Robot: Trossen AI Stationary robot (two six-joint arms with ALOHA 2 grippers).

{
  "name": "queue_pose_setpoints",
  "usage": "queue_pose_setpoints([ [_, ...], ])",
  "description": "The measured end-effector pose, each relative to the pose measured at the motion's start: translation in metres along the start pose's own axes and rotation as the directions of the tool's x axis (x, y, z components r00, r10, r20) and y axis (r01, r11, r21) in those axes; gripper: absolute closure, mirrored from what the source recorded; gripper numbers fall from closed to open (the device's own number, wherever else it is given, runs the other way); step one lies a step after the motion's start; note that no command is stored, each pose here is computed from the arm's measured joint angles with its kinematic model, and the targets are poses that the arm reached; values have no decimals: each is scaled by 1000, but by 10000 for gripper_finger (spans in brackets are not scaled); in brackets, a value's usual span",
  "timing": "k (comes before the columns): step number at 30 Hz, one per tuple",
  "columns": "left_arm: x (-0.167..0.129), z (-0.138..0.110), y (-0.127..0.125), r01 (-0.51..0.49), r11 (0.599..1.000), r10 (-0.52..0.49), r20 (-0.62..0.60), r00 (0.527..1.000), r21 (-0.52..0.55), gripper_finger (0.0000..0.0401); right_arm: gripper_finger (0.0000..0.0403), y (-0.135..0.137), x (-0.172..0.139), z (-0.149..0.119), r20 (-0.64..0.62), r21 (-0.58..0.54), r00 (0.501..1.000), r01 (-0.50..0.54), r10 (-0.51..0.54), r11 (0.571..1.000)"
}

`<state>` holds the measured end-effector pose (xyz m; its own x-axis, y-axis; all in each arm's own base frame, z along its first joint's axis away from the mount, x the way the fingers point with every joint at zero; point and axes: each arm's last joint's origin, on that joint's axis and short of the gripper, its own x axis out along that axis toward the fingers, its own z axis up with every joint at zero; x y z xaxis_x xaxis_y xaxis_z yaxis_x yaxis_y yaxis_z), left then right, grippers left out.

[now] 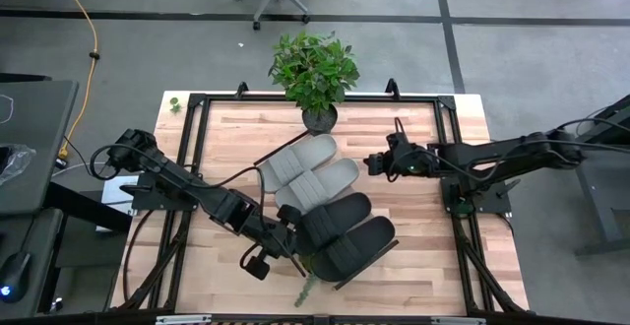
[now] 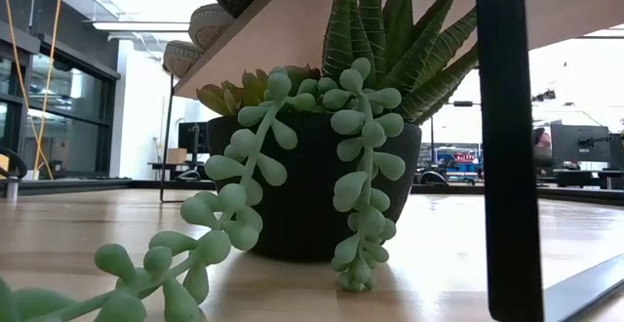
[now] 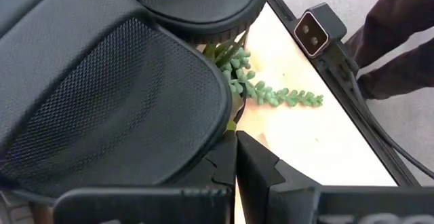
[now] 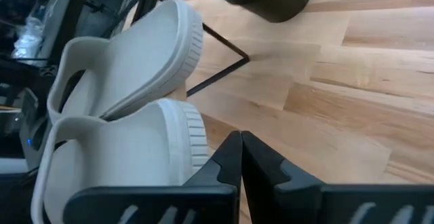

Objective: Pick and place slides into the shelf
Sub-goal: Adjust the white and black slides on the shelf

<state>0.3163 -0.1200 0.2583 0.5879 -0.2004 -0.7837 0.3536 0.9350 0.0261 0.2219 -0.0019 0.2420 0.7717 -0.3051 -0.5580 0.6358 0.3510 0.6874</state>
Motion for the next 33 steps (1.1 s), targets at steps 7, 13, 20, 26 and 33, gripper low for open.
queue_pose_setpoints([
  [7,-1,0,0,-13,1000,13,3,1000,0,401,403,-1,-5,2,1,1,1000,-1,1,1000],
  [13,-2,1,1,-49,999,48,13,999,2,401,402,-1,-5,2,-5,2,1000,-5,5,1000],
  [20,-2,1,2,-81,997,81,14,997,4,401,402,-1,-5,1,-11,2,1000,-8,8,1000],
  [26,-2,1,3,-118,993,118,15,993,-5,401,402,-1,-5,2,2,2,1000,-3,3,1000],
  [33,-3,0,-1,-109,994,109,3,994,-10,401,402,-1,-5,2,5,3,1000,-2,2,1000],
])
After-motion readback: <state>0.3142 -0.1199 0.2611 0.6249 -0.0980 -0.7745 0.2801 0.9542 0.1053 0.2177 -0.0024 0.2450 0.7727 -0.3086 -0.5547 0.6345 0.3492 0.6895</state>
